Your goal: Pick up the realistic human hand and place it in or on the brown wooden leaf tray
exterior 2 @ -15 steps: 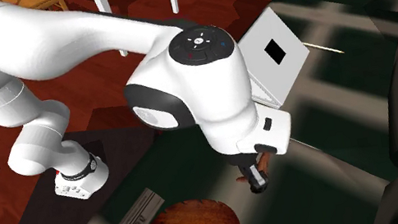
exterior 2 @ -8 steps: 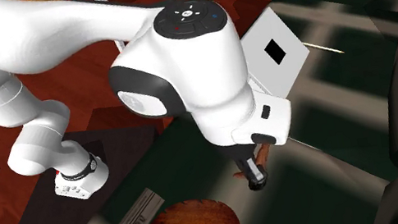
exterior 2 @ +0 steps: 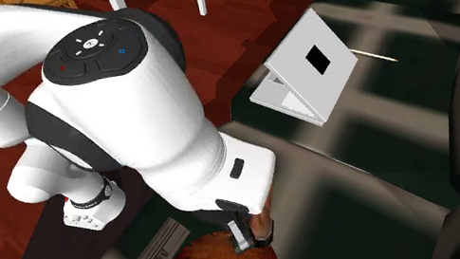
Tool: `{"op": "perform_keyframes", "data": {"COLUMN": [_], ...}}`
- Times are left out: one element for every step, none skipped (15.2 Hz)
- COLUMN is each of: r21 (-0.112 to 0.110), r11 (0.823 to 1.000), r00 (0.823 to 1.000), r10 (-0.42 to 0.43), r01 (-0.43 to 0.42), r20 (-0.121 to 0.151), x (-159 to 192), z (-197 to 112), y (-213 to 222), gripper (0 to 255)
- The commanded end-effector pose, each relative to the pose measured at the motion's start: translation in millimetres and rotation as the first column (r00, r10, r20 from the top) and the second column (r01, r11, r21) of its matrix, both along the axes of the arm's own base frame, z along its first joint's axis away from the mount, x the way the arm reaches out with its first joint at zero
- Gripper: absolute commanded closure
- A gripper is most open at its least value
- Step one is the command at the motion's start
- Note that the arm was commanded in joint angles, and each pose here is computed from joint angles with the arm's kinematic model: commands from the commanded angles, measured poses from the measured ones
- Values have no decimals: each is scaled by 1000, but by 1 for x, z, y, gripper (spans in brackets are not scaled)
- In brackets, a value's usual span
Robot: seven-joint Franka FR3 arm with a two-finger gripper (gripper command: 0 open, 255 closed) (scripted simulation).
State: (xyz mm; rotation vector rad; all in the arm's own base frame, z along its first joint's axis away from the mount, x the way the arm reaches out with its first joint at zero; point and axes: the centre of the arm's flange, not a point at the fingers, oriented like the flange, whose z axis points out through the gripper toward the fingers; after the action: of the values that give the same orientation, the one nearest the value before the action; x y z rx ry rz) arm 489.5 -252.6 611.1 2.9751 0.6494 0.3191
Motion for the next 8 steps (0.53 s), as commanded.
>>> {"op": "perform_keyframes", "data": {"r21": [0, 0, 0, 0, 0, 0, 0, 0], "r11": [1000, 1000, 1000, 1000, 1000, 1000, 1000, 1000], "r00": [1000, 1000, 1000, 1000, 1000, 1000, 1000, 1000], "r10": [1, 1, 1, 1, 1, 1, 1, 1], "r01": [-1, -1, -1, -1, -1, -1, -1, -1], "r20": [0, 0, 0, 0, 0, 0, 0, 0], "x": [-20, -31, -42, -48, -48, -48, -48, -48], "z": [3, 5, 7, 8, 3, -2, -7, -13], "y": [-15, -23, -30, -35, -35, -35, -35, -35], "gripper": [255, 255, 255, 255, 255, 255, 255, 255]}}
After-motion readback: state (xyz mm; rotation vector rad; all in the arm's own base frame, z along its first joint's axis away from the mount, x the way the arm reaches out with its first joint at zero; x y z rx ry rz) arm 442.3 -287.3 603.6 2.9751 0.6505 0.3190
